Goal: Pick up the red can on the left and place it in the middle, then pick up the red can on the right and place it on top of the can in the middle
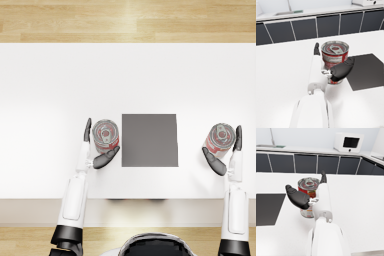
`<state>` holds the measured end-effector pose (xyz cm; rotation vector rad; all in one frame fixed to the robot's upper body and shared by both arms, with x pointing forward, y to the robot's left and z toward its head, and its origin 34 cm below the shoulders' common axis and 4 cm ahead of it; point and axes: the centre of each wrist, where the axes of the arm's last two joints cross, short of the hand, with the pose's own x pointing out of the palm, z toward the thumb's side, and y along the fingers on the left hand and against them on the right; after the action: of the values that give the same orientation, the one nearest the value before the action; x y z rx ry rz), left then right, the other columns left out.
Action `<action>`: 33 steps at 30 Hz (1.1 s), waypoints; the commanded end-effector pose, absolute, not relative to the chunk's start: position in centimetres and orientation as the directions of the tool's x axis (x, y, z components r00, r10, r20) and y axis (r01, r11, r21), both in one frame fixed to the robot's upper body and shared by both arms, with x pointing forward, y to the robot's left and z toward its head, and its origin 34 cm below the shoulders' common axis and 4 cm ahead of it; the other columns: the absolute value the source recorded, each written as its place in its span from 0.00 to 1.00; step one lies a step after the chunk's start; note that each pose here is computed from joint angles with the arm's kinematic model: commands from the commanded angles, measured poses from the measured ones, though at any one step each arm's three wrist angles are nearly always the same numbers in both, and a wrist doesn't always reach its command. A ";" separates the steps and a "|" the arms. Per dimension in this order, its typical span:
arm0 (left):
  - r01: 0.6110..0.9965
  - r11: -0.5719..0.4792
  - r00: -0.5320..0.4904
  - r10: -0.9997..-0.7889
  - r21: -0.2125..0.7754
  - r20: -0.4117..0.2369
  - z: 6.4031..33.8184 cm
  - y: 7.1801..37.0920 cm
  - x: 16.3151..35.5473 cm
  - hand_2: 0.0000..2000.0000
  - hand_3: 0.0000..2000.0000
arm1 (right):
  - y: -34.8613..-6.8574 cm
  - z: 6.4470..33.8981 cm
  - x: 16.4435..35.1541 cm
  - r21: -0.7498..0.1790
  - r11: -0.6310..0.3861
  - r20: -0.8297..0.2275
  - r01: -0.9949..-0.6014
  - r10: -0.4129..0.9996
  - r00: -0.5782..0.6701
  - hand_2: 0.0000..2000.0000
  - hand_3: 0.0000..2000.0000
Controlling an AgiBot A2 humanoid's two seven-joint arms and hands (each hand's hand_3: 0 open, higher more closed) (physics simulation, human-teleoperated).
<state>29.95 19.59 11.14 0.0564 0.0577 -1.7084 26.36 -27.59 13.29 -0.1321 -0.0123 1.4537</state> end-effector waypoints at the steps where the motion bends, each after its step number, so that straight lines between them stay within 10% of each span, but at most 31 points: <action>1: 0.990 -0.139 -0.140 -0.988 -0.018 -0.066 11.0 19.3 30.6 0.00 0.00 | -27.5 13.1 27.2 -0.086 0.118 -0.067 -0.989 0.990 0.124 0.00 0.00; 16: 0.986 -0.113 -0.116 -0.993 -0.123 -0.020 8.8 18.8 32.5 0.00 0.00 | -27.5 10.2 28.9 0.035 0.135 -0.035 -0.990 0.990 0.134 0.00 0.00; 17: 0.988 -0.106 -0.108 -0.994 -0.113 -0.014 9.0 19.0 32.4 0.68 0.16 | -27.5 10.5 28.7 0.021 0.136 -0.033 -0.990 0.990 0.135 0.68 0.16; 18: 0.989 -0.114 -0.115 -0.993 -0.096 -0.009 9.4 19.0 32.4 1.00 0.33 | -27.6 10.7 28.7 0.014 0.137 -0.030 -0.990 0.990 0.136 1.00 0.33; 21: 0.990 -0.132 -0.133 -0.991 -0.049 -0.003 10.6 18.6 32.4 1.00 0.76 | -27.4 12.1 29.0 -0.039 0.105 -0.022 -0.994 0.994 0.105 1.00 0.76; 27: 0.953 -0.254 -0.252 -0.967 0.164 -0.030 16.1 14.9 31.5 1.00 0.76 | -25.4 17.9 28.8 -0.254 0.020 -0.034 -0.967 0.999 0.030 1.00 0.76; 33: 0.920 -0.359 -0.356 -0.933 0.157 -0.053 16.2 11.3 31.4 1.00 0.76 | -24.0 19.7 29.4 -0.317 -0.030 -0.036 -0.948 0.999 -0.020 1.00 0.76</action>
<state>31.23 12.78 15.31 0.1265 -0.1021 -1.8911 28.96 -24.48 18.01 -0.2340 -0.1859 1.5736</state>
